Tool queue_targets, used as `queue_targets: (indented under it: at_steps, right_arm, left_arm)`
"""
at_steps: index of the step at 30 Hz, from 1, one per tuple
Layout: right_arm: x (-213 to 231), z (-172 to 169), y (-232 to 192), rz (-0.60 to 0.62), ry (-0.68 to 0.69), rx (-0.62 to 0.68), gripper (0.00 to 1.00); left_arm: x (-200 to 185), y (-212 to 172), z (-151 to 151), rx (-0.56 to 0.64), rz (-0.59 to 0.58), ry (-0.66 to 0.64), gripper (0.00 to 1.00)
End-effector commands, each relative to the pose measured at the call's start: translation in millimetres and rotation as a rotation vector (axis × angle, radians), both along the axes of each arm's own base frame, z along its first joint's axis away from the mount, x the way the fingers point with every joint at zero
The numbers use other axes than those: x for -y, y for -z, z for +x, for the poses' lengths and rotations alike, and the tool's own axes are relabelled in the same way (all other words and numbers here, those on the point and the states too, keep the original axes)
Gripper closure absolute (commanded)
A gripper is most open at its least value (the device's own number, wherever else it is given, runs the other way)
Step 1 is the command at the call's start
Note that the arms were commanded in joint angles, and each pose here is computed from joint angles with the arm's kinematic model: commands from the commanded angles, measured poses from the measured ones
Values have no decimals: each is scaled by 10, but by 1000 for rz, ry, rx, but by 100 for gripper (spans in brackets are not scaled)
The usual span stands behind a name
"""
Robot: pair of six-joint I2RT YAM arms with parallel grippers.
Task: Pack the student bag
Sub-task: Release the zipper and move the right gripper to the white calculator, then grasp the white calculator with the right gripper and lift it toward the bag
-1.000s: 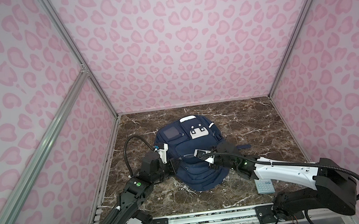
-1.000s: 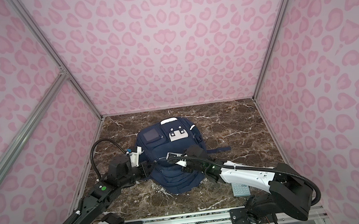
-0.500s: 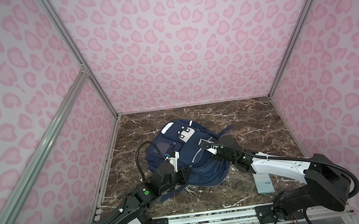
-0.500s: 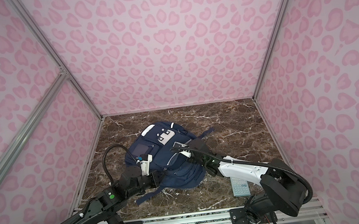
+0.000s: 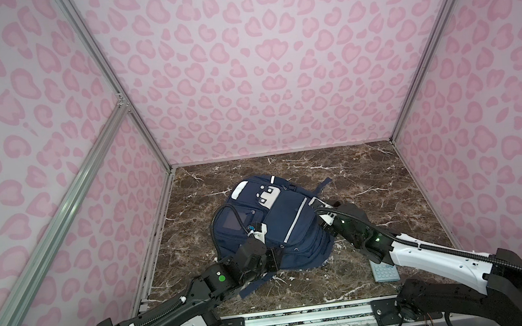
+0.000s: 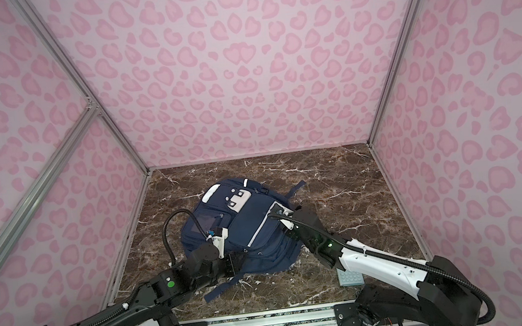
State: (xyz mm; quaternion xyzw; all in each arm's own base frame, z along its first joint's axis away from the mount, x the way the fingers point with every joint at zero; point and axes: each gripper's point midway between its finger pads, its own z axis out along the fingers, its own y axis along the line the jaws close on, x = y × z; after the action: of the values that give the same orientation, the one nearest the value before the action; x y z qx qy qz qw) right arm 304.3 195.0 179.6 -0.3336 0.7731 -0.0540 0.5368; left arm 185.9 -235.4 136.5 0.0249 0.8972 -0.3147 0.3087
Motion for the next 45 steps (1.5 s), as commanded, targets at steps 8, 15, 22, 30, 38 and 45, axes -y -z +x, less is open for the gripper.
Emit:
queue_targets:
  at_steps: [8,15,22,30,38,45]
  right_arm:
    - [867,-345,232,370,583,-365,1]
    - [1263,-601,574,346,763,-514,1]
    - [1643,-617,934,316,939,-617,1]
    - [1806,-725,1339,348,1045,-769,1]
    - [1641,-911,1640,429,1010,-866,1]
    - [1563,-1071,1700,417,1017,-905,16]
  left_arm:
    - [-70,-373,99,146,110,27,19]
    - [242,-671,173,281,208,205,21]
    - [564,-631,313,322,351,338,20]
    - [708,-693,318,352,291,364,20]
    - [637,-656,395,379,309,309,19]
    - [522,-689,443,398,303,247,19]
